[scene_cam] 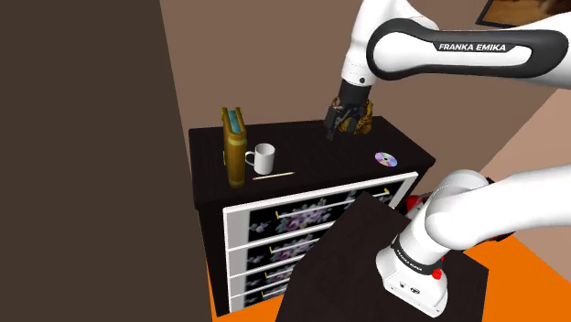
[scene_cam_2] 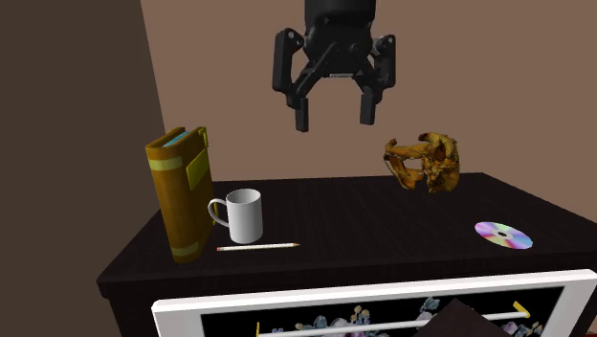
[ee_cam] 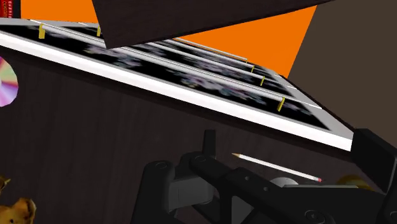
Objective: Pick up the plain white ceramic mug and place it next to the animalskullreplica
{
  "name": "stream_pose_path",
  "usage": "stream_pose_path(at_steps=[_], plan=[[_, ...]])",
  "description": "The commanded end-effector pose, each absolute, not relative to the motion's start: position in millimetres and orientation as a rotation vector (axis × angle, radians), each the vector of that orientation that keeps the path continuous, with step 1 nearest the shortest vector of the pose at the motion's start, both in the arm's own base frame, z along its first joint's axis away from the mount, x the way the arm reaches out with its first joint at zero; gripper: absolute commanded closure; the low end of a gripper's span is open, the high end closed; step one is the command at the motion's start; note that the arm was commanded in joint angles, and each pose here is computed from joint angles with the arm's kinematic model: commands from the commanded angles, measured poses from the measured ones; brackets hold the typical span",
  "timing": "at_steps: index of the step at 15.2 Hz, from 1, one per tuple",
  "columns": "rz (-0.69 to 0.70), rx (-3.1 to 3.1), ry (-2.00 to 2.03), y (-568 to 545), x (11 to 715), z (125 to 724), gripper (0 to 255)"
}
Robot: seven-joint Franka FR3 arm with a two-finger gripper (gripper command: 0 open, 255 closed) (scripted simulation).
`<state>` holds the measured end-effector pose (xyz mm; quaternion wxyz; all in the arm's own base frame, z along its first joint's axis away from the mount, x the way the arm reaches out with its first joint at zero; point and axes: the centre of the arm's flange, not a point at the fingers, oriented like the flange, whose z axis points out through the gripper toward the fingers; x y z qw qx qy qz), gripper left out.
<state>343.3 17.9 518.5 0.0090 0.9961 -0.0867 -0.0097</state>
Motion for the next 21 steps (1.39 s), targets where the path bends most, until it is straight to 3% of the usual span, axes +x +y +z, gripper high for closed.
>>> stream_pose_path(at_steps=[1,21], plan=[[-0.001,3.113,-0.278,17,360,499,0],[0.247,3.115,-0.357,20,548,341,0]])
